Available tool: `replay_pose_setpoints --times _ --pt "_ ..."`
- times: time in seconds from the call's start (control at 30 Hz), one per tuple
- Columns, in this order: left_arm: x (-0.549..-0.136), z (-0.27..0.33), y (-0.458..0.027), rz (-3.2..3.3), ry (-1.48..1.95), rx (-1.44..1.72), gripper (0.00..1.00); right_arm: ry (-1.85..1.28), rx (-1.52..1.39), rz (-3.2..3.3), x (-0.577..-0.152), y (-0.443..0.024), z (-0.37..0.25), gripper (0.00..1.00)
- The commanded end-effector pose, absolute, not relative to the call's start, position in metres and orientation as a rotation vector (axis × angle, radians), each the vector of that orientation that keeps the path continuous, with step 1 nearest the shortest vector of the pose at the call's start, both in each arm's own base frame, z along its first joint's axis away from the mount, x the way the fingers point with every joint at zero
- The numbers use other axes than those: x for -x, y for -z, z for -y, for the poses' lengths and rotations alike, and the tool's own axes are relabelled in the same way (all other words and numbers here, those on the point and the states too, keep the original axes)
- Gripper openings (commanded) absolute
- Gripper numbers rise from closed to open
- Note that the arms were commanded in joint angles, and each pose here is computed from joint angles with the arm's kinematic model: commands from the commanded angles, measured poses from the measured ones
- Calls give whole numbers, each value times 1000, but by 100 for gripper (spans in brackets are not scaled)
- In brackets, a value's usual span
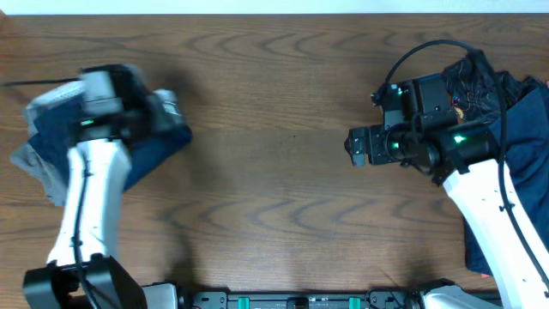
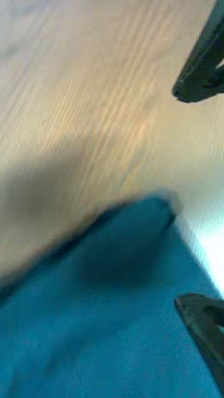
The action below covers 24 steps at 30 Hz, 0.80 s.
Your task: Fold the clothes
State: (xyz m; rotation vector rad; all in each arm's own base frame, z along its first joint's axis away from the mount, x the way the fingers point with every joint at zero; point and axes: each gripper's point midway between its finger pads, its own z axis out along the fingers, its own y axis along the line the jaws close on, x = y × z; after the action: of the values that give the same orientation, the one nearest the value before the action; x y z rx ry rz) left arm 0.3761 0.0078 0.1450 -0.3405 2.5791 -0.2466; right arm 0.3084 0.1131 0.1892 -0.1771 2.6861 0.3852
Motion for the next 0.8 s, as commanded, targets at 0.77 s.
replay_pose_setpoints --times 0.77 --pt "-191 47 -230 -2328 267 38 98 -204 -170 -2303 -224 -227 -19 99"
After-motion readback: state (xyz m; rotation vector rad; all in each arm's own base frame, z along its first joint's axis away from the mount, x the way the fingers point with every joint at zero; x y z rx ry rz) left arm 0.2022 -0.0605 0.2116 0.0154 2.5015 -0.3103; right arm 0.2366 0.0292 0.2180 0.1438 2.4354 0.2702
